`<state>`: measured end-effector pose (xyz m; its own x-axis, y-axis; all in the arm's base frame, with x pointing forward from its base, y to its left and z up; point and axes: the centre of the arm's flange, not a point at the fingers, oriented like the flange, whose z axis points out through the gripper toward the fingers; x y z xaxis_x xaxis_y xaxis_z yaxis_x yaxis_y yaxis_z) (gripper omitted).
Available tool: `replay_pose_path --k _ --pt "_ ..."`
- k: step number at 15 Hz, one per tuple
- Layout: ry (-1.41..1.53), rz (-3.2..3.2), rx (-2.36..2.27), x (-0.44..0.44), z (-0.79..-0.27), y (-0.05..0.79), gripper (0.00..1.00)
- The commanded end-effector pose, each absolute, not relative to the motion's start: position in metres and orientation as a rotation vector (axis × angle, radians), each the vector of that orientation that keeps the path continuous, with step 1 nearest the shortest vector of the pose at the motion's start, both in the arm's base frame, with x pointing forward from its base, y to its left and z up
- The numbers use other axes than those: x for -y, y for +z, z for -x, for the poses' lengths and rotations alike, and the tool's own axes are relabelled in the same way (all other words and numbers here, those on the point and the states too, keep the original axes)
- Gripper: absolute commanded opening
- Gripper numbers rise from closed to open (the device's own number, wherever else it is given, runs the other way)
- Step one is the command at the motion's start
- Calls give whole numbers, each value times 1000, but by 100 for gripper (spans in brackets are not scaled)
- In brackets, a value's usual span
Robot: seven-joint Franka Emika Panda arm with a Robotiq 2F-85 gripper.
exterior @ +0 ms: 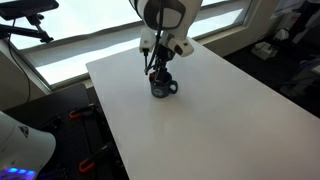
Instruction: Move the mug forwards then take the marker out of the mug.
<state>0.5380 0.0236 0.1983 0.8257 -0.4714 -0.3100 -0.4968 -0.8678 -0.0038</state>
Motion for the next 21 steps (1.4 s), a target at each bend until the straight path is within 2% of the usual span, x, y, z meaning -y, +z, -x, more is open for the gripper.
replay_pose_path --k 1,6,10,11,18,21 --pt "460 2922 -674 -26 -523 187 71" --pt "519 2928 -540 -26 -497 179 31" --pt "570 2922 -495 -22 -483 171 3" --pt "578 2919 -493 -21 -481 170 0" --pt "557 2928 -497 -20 -485 174 0" --pt "547 2952 -496 -28 -495 204 0"
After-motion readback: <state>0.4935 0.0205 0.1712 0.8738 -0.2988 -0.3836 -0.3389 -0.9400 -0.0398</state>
